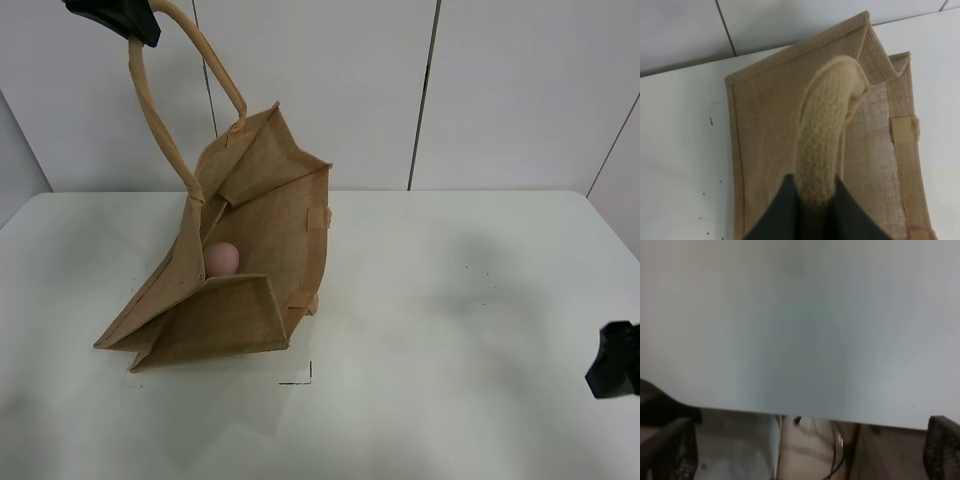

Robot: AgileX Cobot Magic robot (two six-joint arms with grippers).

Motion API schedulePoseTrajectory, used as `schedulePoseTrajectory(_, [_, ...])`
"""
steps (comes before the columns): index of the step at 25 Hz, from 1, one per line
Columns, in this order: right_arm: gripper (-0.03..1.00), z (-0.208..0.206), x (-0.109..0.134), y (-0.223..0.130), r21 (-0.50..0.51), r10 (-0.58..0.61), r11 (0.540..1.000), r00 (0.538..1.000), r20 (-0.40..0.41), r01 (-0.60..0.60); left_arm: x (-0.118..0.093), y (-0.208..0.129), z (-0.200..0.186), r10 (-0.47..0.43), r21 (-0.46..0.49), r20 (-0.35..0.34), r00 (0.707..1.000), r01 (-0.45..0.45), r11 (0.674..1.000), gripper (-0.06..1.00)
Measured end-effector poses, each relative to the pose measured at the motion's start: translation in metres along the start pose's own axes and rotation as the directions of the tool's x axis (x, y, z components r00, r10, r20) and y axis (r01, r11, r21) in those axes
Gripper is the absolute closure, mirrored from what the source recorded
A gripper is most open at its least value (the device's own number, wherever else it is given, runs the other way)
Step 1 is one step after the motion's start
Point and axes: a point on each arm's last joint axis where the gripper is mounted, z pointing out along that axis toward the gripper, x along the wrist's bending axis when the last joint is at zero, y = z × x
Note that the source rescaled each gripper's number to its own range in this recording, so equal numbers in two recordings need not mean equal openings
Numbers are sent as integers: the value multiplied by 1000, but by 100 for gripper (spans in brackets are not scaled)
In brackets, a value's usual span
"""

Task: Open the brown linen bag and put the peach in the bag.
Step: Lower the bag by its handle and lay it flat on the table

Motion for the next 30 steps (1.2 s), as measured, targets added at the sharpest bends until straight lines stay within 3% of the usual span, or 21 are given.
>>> schedulePoseTrajectory(5, [-3, -7, 3, -53, -230, 12, 973, 1000, 11, -9, 0, 0, 0, 0, 0, 0, 1000, 0, 1000, 94])
schedulePoseTrajectory(8, [-3, -25, 4, -73, -413, 28, 910, 999, 24, -15, 0, 0, 0, 0, 0, 0, 1000, 0, 1000, 94])
schedulePoseTrajectory(15, [-3, -45, 5, -107, -633, 45, 774, 998, 49, -4, 0, 0, 0, 2, 0, 0, 1000, -2, 1000, 94])
schedulePoseTrajectory(20, [-3, -52, 6, -129, -737, 45, 676, 998, 51, 7, 0, 0, 0, 2, 0, 0, 1000, -2, 1000, 94])
schedulePoseTrajectory(25, [-3, -53, 6, -130, -742, 47, 670, 998, 48, 4, -2, -4, 6, -4, 27, 21, 1000, 3, 1000, 94])
schedulePoseTrajectory(30, [-3, -52, 6, -130, -741, 48, 672, 998, 49, 4, -8, -16, 51, -34, 150, 77, 996, 22, 988, 94])
